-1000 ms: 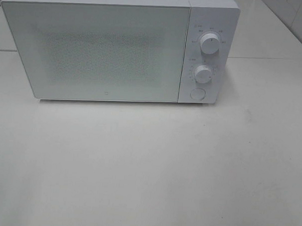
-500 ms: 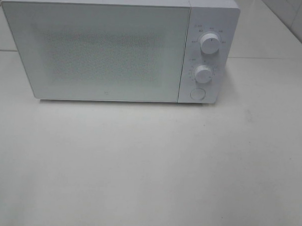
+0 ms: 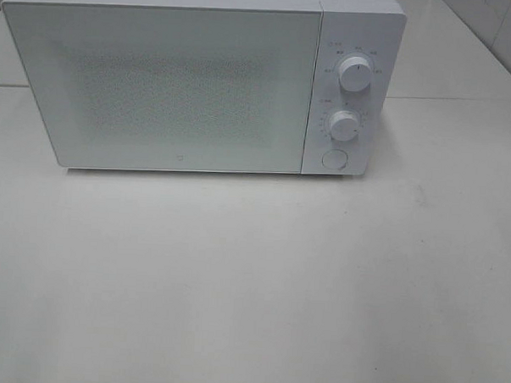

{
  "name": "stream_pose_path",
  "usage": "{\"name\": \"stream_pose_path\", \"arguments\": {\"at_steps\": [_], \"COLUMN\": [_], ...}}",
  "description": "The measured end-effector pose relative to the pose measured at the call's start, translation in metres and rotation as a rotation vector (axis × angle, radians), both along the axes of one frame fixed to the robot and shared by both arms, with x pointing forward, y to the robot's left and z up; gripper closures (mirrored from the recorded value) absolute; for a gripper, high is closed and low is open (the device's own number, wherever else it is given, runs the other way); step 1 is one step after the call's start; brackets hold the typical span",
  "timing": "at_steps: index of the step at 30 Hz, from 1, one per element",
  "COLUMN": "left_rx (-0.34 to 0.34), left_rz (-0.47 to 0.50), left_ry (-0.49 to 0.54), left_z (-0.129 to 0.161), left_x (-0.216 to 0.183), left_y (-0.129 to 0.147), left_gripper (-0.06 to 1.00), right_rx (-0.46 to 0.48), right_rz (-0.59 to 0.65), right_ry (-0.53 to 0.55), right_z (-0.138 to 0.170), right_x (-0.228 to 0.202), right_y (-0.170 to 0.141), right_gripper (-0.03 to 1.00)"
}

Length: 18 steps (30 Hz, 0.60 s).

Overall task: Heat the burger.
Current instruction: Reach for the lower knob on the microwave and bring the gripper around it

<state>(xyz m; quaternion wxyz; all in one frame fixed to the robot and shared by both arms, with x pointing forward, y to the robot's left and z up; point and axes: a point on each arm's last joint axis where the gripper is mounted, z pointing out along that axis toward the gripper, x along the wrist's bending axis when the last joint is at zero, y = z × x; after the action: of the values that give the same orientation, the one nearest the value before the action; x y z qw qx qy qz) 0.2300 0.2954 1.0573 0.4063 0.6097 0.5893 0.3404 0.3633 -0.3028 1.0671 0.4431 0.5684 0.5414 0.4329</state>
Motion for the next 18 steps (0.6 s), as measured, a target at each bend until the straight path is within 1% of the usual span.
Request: {"name": "stream_pose_path", "arguments": {"at_steps": [1, 3, 4, 11, 12, 18], "left_rx": [0.0, 0.0, 0.0, 0.0, 0.0, 0.0], "left_rz": [0.0, 0.0, 0.0, 0.0, 0.0, 0.0], "left_ry": [0.0, 0.0, 0.0, 0.0, 0.0, 0.0], "left_z": [0.0, 0.0, 0.0, 0.0, 0.0, 0.0], "left_x": [0.0, 0.0, 0.0, 0.0, 0.0, 0.0], "left_y": [0.0, 0.0, 0.0, 0.0, 0.0, 0.0], "left_gripper": [-0.04, -0.04, -0.04, -0.04, -0.04, -0.04], "right_rx": [0.01, 0.016, 0.024, 0.051, 0.052, 0.056], "right_rz": [0.002, 0.002, 0.006, 0.013, 0.018, 0.025], "right_ry": [-0.01, -0.018, -0.048, -0.108, -0.133, -0.147], "right_z": [-0.007, -0.011, -0.017, -0.033, -0.037, -0.05], "right_x": [0.008, 0.013, 0.02, 0.042, 0.05, 0.068], "right_y": [0.0, 0.0, 0.0, 0.001, 0.001, 0.001], "right_gripper": [0.21, 0.21, 0.21, 0.21, 0.21, 0.21]}}
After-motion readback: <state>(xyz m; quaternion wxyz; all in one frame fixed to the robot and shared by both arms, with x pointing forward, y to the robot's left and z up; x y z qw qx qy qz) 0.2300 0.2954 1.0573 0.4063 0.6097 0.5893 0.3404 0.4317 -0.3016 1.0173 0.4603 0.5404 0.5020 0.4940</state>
